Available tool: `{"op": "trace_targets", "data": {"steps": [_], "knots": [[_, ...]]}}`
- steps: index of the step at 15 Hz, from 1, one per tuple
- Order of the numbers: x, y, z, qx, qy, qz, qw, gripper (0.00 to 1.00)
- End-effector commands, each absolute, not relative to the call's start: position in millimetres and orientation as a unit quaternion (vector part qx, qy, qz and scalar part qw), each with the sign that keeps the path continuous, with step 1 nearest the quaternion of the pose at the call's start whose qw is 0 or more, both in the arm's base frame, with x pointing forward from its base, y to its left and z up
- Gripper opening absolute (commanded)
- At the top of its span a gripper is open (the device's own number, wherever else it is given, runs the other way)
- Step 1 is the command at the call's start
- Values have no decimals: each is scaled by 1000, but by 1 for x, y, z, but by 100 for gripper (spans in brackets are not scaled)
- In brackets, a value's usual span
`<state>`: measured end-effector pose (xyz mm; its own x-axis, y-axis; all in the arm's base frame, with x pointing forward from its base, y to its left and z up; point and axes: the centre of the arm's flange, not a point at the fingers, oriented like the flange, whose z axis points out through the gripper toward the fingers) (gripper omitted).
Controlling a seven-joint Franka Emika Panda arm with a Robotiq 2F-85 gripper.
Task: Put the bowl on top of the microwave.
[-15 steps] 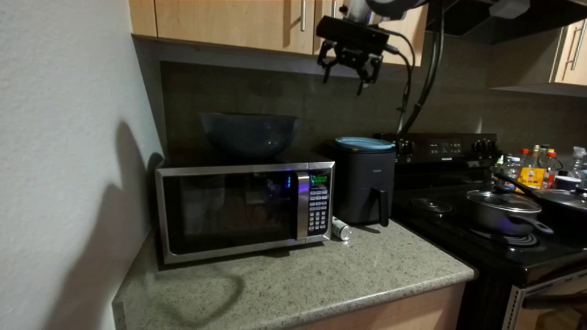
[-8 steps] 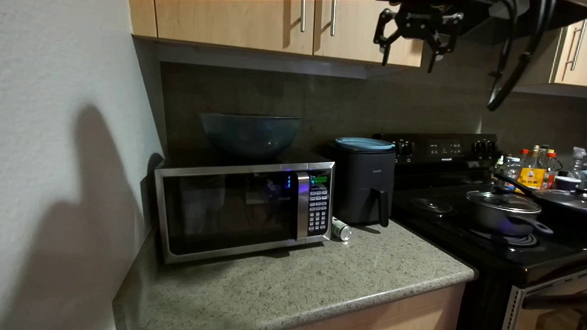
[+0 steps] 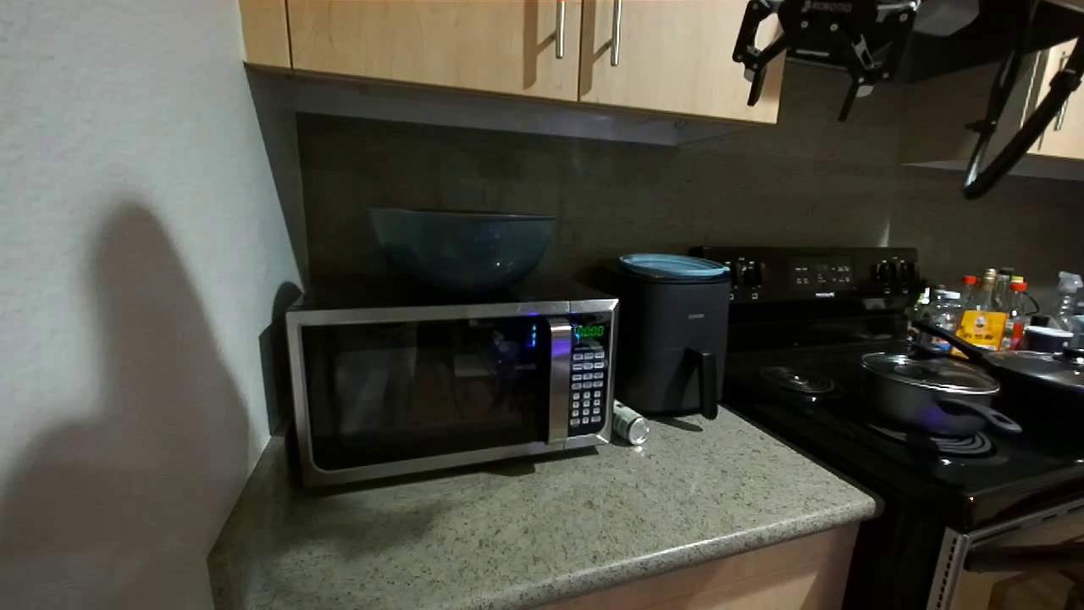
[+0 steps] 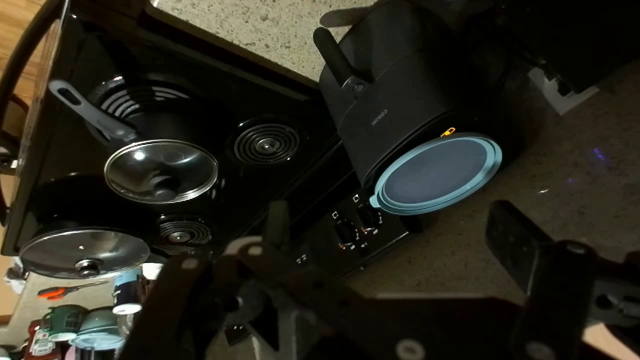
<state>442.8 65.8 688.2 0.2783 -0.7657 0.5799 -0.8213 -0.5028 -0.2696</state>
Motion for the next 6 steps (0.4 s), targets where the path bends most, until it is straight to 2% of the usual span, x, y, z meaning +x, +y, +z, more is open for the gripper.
{"op": "trace_targets", "data": {"steps": [1,6], "knots": [[444,66,687,799,-497,337,42,100],[445,65,688,798,-498,337,42,100]]}}
